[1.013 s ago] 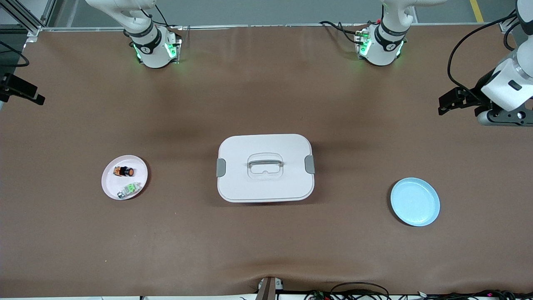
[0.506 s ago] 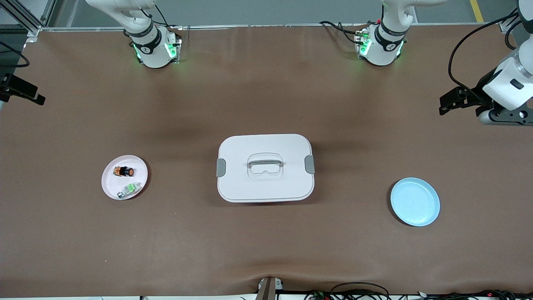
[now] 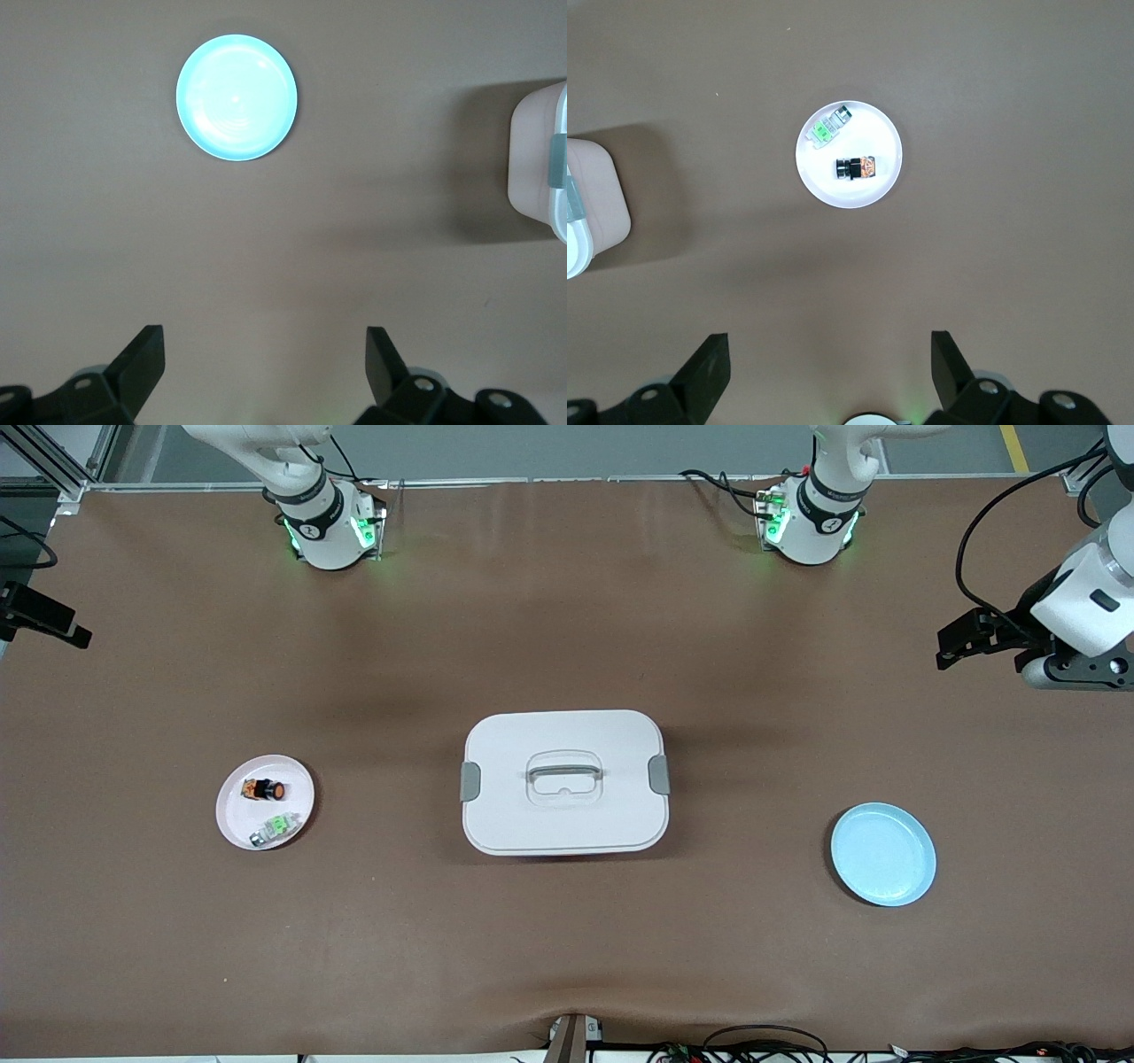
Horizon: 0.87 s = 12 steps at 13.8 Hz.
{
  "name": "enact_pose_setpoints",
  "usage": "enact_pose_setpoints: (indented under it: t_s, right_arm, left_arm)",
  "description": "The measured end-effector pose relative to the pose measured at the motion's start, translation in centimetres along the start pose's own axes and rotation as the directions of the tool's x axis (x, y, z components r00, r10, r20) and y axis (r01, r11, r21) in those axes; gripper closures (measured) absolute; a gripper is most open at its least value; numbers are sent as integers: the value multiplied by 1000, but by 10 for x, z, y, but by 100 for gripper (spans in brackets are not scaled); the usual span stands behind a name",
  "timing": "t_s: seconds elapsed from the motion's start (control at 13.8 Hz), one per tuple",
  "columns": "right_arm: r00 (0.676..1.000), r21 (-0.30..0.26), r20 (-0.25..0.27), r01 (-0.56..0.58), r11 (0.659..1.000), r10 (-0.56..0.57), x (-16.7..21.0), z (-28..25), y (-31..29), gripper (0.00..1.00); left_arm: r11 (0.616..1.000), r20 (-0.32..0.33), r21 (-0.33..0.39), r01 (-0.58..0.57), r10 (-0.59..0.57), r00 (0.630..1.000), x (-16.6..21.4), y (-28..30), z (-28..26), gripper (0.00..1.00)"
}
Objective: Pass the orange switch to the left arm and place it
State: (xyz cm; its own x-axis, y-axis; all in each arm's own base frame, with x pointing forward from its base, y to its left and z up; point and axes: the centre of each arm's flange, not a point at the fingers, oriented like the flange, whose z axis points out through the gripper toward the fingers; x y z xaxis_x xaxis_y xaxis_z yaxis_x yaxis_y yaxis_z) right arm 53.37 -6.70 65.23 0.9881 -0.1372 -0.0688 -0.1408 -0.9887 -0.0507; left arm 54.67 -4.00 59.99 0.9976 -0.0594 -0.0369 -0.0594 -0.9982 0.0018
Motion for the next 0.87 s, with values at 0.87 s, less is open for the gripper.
enact_pose_setpoints:
  t_s: [0.87]
  right_arm:
    - [998, -5, 64, 6, 1000, -5, 21, 36, -5, 0]
  left_arm:
    - [1000, 0, 0, 3, -3, 1000, 0, -1, 0, 0]
